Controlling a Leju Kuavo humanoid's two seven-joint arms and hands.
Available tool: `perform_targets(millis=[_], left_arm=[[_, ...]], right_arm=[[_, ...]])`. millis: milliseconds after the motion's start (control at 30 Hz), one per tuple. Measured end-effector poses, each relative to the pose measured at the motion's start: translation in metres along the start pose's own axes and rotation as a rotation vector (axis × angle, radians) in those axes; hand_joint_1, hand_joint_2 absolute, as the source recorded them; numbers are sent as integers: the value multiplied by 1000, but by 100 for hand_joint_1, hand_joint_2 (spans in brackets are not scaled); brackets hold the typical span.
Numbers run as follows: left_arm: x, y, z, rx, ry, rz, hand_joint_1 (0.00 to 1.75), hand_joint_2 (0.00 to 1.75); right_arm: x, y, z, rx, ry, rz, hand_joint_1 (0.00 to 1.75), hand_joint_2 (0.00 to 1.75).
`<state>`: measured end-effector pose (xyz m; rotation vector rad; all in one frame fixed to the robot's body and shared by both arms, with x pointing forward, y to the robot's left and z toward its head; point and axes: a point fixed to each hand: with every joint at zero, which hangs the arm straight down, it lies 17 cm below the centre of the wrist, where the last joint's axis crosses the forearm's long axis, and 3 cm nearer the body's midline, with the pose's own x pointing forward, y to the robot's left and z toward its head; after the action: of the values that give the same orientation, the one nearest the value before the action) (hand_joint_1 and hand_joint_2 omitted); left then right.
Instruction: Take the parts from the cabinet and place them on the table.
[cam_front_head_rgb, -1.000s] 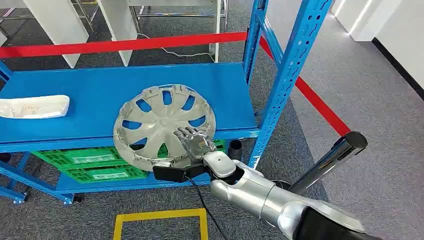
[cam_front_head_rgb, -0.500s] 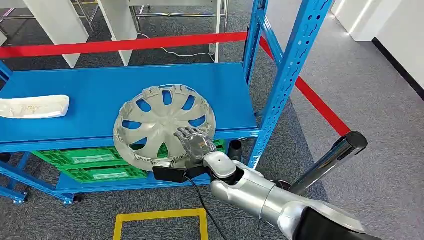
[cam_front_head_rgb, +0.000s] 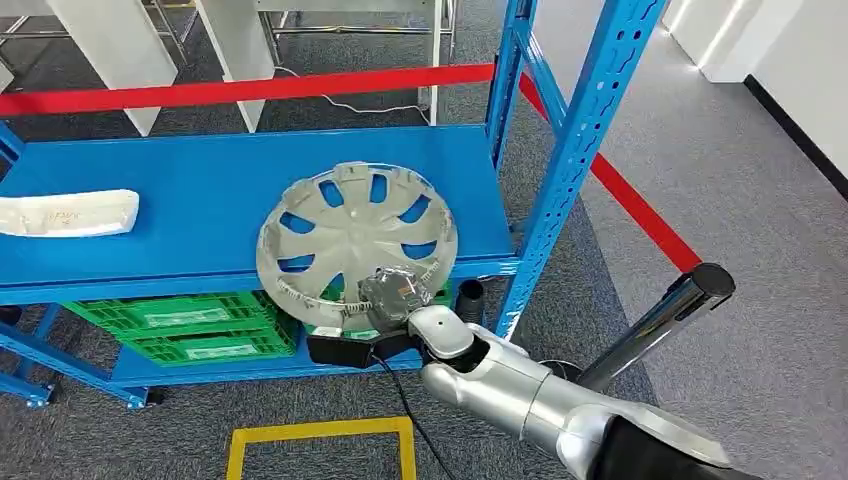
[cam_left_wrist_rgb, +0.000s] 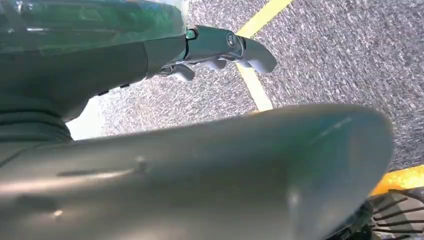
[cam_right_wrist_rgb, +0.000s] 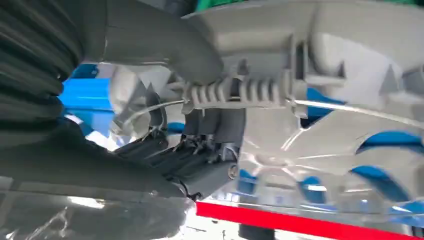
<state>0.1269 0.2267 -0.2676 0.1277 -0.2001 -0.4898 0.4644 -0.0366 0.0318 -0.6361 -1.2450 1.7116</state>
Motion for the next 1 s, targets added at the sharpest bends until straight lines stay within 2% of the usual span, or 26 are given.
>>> perform_targets(millis=[400,533,800,1000], left_arm=[[0,0,0,2,-3,25,0,0],[1,3,-1,19,-17,47,0,0],[0,6,-1,61,-68,108,0,0],[7,11,0,103,-131,142,0,0]], right_arm=[[-10,0,1,-22,34,-12,175,175],[-16,-3,4,-69,52,-76,175,175],[-24,-25,27,-239,47,-352,175,175],[-26,-66,59,-406,-20,-592,175,175]])
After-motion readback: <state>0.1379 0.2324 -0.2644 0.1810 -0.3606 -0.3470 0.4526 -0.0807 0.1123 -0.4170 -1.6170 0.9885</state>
